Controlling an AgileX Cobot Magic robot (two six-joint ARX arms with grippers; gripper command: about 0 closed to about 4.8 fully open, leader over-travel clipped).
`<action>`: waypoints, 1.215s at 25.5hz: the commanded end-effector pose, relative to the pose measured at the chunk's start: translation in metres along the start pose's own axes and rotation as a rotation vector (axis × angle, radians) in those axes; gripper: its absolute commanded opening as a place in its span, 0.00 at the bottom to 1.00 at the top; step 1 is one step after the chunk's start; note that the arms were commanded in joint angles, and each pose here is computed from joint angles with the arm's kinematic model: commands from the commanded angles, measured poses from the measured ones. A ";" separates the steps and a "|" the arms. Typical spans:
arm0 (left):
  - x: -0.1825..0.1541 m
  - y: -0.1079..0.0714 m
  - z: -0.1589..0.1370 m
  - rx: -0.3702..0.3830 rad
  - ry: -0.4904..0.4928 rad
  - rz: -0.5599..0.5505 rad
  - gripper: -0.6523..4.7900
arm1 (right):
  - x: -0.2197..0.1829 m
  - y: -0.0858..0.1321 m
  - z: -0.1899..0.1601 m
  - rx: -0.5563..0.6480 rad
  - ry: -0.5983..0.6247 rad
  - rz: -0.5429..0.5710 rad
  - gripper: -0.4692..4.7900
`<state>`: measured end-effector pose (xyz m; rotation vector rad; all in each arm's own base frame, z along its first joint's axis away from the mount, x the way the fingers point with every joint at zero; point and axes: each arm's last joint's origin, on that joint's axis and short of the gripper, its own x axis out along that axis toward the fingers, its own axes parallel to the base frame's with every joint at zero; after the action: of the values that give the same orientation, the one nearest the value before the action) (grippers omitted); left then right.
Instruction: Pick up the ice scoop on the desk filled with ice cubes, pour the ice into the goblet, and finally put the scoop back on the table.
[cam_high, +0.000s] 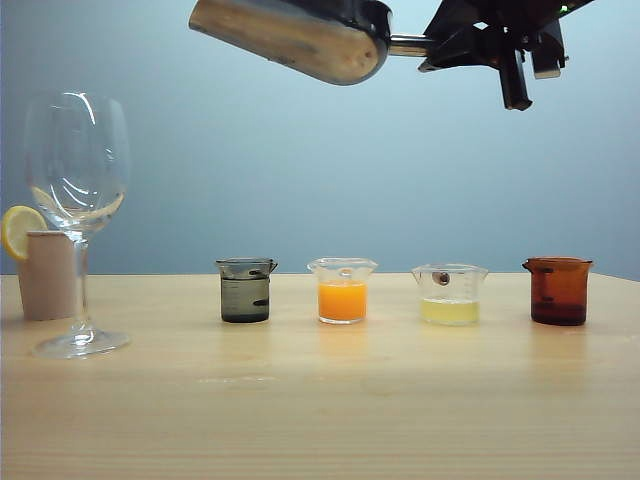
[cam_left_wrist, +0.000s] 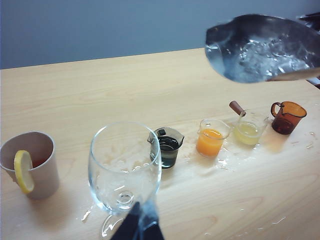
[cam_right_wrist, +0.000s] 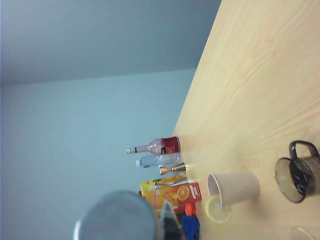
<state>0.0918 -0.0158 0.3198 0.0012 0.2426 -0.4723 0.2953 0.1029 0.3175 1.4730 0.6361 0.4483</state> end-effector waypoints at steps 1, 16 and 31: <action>-0.001 0.000 0.002 0.005 -0.011 -0.003 0.11 | 0.004 0.010 -0.001 -0.006 -0.004 0.039 0.08; -0.001 0.000 0.002 0.005 -0.011 -0.003 0.11 | 0.045 0.026 -0.028 -0.024 0.086 0.037 0.08; -0.001 0.000 0.002 0.005 -0.011 -0.003 0.11 | 0.052 0.035 -0.044 -0.059 0.056 0.028 0.08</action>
<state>0.0919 -0.0158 0.3198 0.0010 0.2434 -0.4723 0.3114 0.1712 0.3361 1.4118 0.6792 0.4899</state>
